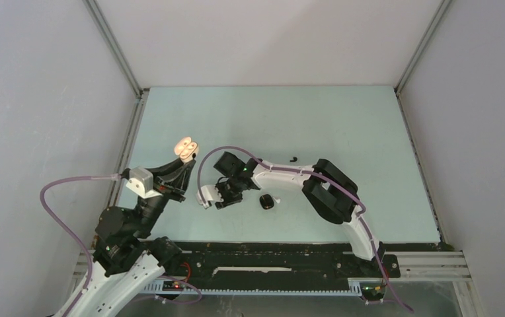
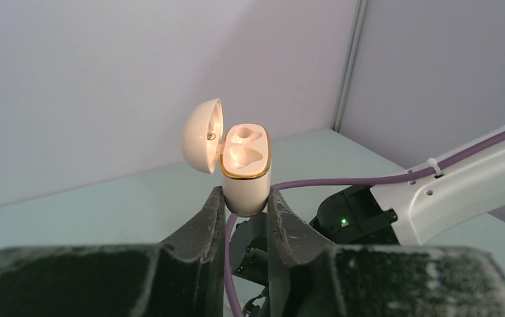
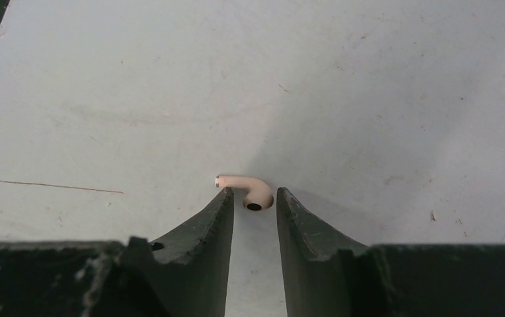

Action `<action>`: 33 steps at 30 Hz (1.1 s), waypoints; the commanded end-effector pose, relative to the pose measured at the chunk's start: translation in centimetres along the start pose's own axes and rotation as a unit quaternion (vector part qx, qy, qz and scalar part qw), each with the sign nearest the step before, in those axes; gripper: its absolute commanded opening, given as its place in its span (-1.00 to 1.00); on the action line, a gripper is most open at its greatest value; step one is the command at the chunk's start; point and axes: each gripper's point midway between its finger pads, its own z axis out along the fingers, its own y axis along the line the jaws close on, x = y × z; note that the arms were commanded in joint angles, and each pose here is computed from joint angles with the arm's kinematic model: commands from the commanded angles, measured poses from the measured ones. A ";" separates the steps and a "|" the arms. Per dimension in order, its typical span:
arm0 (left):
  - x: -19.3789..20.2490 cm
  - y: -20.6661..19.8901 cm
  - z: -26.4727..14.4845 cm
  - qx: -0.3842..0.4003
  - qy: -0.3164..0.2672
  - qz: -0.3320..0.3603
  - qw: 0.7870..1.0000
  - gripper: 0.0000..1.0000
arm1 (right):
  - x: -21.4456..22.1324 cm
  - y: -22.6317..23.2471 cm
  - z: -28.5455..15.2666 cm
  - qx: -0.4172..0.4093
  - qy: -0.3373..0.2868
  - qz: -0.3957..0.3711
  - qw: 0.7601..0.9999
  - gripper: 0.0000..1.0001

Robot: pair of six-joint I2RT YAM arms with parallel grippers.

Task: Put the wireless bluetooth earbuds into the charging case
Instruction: Pick up the right earbud from the corner of the board, then insert the right earbud into the right side groove of the charging case.

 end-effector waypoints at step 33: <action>4.6 -1.8 4.5 0.032 -0.014 -0.029 0.999 -1.00 | -3.4 -6.8 -36.2 0.502 0.134 -0.053 0.853 -1.00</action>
